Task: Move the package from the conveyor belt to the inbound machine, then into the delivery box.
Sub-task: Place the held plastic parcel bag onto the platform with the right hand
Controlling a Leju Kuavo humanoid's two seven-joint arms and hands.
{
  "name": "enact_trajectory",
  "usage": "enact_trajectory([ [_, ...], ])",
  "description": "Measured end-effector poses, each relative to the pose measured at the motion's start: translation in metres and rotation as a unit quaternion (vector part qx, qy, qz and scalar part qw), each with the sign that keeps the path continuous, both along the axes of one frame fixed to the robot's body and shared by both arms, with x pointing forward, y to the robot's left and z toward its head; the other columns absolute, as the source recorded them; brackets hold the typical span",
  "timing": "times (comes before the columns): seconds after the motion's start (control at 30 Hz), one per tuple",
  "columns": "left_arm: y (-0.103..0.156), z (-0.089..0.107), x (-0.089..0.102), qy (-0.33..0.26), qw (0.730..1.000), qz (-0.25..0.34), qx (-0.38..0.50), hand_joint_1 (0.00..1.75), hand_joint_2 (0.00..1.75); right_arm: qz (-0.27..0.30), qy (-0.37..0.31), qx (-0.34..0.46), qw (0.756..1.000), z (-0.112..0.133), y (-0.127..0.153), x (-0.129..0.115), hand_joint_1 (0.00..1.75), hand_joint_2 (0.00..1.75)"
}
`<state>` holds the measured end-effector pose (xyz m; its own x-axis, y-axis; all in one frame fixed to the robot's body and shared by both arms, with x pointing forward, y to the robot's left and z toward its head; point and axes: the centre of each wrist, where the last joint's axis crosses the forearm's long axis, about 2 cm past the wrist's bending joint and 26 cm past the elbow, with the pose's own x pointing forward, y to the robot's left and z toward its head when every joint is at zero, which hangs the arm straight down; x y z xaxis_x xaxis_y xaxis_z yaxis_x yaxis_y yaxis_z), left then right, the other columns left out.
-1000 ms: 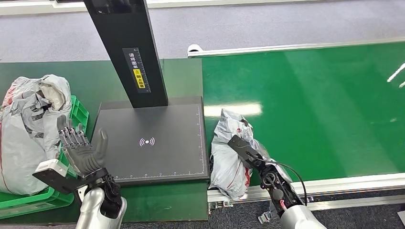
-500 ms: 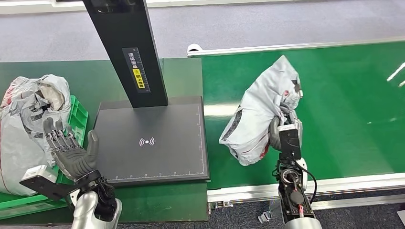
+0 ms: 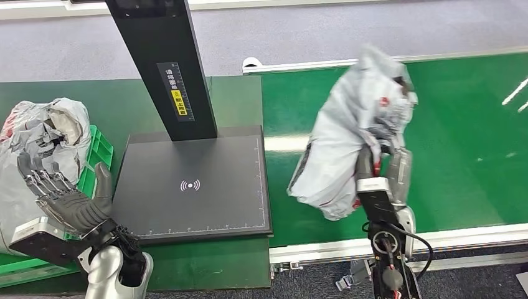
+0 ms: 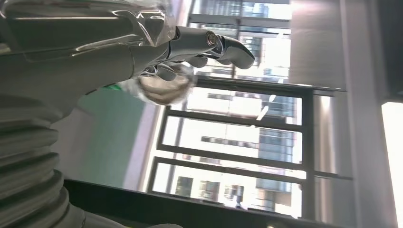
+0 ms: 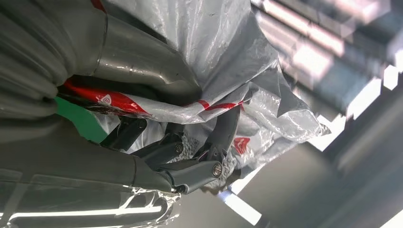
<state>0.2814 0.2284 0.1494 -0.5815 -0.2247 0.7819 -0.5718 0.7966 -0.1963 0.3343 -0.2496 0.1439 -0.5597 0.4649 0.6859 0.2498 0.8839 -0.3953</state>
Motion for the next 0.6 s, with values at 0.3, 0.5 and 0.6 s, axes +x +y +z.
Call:
enact_trajectory([
  [0.3, -0.013, 0.019, 0.009, -0.035, 0.999, -0.031, 0.004, 0.00, 1.75, 0.198, 0.184, -0.232, 0.934, 0.010, 0.038, 0.064, 1.75, 1.75],
  [0.5, -0.014, 0.021, 0.010, -0.040, 0.998, -0.041, 0.005, 0.00, 1.75, 0.230, 0.218, -0.309, 0.897, 0.012, 0.047, 0.081, 1.75, 1.75],
  [0.6, -0.014, 0.021, 0.010, -0.041, 0.998, -0.042, 0.006, 0.00, 1.75, 0.231, 0.226, -0.323, 0.890, 0.011, 0.045, 0.084, 1.75, 1.75],
])
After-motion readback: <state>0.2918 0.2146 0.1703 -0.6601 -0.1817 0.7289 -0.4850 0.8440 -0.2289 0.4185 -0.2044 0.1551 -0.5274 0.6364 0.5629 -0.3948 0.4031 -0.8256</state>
